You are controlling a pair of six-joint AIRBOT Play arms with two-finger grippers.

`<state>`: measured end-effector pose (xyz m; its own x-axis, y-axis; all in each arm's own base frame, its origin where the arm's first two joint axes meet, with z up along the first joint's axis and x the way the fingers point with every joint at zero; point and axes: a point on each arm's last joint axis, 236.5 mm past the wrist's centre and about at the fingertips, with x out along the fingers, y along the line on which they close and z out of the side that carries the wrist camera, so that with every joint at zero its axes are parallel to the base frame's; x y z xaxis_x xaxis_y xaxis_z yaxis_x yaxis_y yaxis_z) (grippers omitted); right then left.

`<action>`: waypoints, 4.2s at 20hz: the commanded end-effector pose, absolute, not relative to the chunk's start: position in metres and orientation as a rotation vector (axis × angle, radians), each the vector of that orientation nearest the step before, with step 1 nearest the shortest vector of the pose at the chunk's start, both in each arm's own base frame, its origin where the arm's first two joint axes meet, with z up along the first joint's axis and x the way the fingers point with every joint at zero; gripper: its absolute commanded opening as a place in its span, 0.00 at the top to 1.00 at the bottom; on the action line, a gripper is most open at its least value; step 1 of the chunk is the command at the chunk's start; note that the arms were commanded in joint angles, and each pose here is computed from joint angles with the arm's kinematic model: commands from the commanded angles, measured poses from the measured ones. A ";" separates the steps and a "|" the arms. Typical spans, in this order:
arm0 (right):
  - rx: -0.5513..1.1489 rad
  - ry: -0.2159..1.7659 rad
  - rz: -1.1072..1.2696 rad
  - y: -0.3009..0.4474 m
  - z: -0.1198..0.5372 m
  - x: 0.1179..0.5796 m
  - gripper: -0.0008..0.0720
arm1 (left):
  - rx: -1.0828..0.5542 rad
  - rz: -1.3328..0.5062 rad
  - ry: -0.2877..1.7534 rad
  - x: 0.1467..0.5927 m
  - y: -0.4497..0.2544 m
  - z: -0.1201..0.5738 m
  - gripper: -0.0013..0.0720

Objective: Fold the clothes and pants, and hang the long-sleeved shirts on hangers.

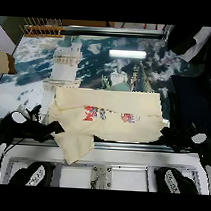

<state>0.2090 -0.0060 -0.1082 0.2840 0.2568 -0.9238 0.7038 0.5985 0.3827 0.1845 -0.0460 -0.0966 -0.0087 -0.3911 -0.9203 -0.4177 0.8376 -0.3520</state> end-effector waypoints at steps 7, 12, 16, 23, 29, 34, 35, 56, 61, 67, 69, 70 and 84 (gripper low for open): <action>0.934 1.288 -0.364 -0.006 -0.108 0.210 0.97 | -0.564 0.070 1.703 0.155 -0.057 -0.121 0.06; 0.934 1.287 -0.365 -0.006 -0.108 0.210 0.97 | -0.535 0.062 1.684 0.159 -0.066 -0.123 0.06; 0.935 1.287 -0.365 -0.006 -0.108 0.210 0.97 | -0.544 0.019 1.664 0.165 -0.081 -0.121 0.06; 0.919 1.284 -0.353 -0.007 -0.106 0.211 0.97 | -0.503 -0.015 1.694 0.160 -0.083 -0.116 0.85; 0.771 1.388 -0.325 -0.019 -0.086 0.199 0.97 | -0.372 -0.070 1.678 0.181 -0.071 -0.082 0.97; 0.681 1.359 -0.306 -0.037 -0.045 0.218 0.97 | -0.291 -0.119 1.596 0.213 -0.066 -0.047 0.97; 0.676 1.353 -0.301 -0.039 -0.038 0.223 0.97 | -0.288 -0.124 1.564 0.222 -0.066 -0.039 0.97; 0.545 1.366 -0.158 -0.032 -0.041 0.399 0.97 | -0.224 -0.168 1.456 0.419 -0.048 -0.028 0.97; 0.589 1.240 -0.161 -0.030 -0.049 0.436 0.95 | -0.233 -0.160 1.473 0.436 -0.047 -0.051 0.97; 0.634 1.058 -0.014 -0.014 -0.016 0.478 0.08 | -0.408 -0.198 1.303 0.471 -0.060 -0.024 0.14; 0.592 1.075 0.008 -0.030 -0.012 0.470 0.08 | -0.461 -0.204 1.249 0.474 -0.056 0.001 0.14; 0.575 1.116 0.024 -0.040 -0.017 0.458 0.08 | -0.454 -0.206 1.246 0.470 -0.054 0.009 0.14; 0.650 1.417 0.287 -0.043 -0.113 0.400 0.09 | -0.318 -0.387 1.192 0.438 -0.167 0.019 0.97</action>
